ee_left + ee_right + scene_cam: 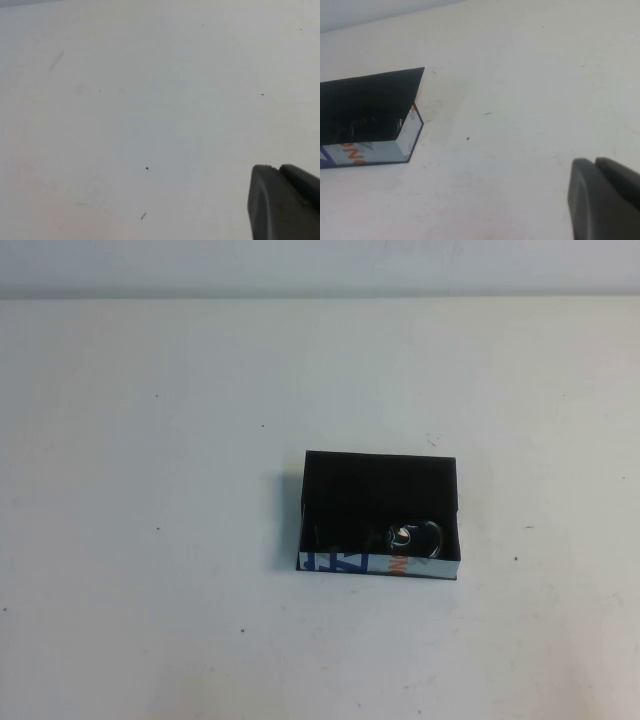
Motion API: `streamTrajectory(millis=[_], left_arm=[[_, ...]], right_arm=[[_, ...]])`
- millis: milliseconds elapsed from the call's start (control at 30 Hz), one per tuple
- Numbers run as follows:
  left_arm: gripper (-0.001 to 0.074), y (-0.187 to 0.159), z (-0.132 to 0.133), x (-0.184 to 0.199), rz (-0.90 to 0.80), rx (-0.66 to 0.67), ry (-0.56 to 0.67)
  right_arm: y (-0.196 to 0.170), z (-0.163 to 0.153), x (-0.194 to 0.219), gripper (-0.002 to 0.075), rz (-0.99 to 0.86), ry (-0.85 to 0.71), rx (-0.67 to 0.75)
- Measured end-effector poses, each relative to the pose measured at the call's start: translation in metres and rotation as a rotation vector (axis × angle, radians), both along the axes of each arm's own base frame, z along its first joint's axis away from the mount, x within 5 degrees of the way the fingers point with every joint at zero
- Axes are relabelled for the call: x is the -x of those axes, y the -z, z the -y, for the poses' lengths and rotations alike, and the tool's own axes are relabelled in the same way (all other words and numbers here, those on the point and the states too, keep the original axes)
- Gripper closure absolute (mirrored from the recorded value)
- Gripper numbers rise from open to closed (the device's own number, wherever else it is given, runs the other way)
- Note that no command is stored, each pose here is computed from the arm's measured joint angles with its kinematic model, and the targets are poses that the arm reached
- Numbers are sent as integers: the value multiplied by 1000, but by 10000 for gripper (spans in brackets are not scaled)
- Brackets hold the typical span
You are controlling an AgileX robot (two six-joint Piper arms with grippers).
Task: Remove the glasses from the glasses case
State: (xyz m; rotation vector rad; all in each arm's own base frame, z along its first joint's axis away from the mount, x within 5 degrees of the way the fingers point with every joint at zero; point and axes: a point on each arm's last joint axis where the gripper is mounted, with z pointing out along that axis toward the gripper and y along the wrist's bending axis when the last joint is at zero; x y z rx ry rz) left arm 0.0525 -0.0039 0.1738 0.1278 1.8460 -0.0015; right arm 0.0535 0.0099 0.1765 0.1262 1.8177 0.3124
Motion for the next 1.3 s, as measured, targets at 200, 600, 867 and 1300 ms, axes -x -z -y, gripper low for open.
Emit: streamTrajectory(millis=[200, 600, 867, 1300], left_arm=[[739, 0, 0, 0, 0, 0, 0], [739, 0, 0, 0, 0, 0, 0], [739, 0, 0, 0, 0, 0, 0], [739, 0, 0, 0, 0, 0, 0]], right_arm=[[0, 0, 0, 744, 0, 0, 0], [0, 0, 0, 744, 0, 0, 0], [0, 0, 0, 744, 0, 0, 0], [-42, -6, 9, 744, 25, -45, -126]])
